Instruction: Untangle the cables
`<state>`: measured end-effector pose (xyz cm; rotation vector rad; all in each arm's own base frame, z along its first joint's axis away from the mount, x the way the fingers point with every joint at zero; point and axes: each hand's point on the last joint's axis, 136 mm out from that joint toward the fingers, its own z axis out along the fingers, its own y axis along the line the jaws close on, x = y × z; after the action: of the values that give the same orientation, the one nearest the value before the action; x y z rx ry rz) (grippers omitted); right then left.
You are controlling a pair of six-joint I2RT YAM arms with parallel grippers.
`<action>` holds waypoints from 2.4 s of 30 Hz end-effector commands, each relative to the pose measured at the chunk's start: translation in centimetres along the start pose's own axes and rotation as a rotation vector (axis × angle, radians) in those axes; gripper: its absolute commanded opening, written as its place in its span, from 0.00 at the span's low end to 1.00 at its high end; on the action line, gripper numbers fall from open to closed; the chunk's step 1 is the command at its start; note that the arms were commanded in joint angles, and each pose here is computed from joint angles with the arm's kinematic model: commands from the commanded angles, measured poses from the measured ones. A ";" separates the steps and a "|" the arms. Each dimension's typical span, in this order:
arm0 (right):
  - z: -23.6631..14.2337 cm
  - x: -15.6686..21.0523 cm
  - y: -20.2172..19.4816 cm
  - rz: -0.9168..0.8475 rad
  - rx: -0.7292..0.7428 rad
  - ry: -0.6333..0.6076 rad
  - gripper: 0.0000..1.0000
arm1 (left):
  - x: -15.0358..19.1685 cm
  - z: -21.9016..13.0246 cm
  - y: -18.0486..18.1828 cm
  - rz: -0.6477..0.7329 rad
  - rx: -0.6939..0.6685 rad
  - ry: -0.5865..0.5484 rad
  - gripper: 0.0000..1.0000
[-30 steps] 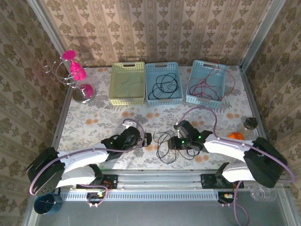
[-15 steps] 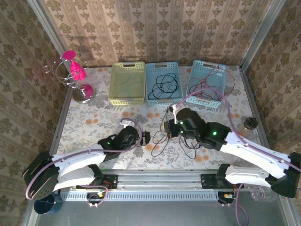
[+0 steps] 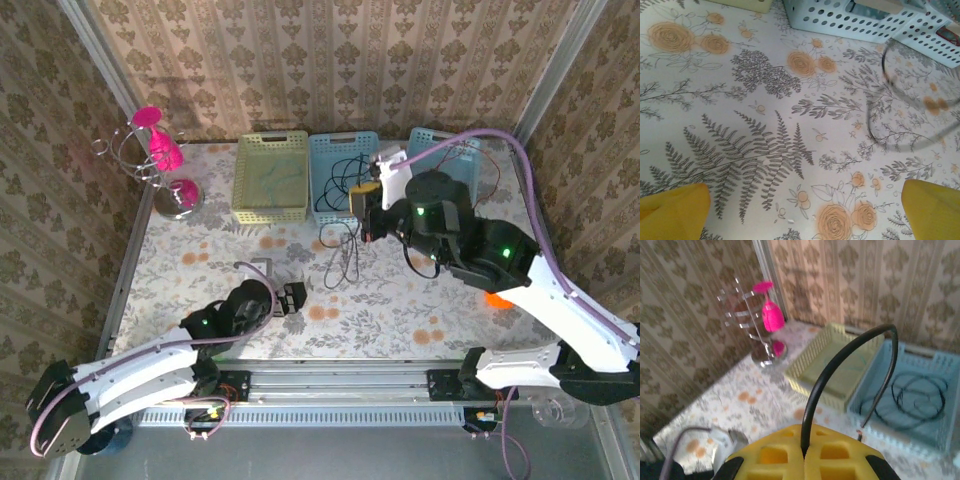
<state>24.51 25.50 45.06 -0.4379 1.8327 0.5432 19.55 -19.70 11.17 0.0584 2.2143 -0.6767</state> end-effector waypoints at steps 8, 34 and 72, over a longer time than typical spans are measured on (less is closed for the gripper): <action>-0.8 -6.6 2.8 -0.143 -0.036 -0.099 0.00 | 0.5 -0.7 1.3 -0.040 -0.013 -0.022 0.99; 5.5 -19.1 -5.2 -0.002 0.071 -0.371 0.00 | 1.3 -3.5 3.6 -0.132 0.015 -0.068 0.99; -0.8 -13.1 6.2 0.003 -0.140 -0.299 0.00 | -15.0 -6.3 -14.3 0.564 0.240 -0.576 1.00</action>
<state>25.52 30.91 57.42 -0.4461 1.5653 0.7062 20.95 -27.10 29.66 0.5076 1.5560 -0.6924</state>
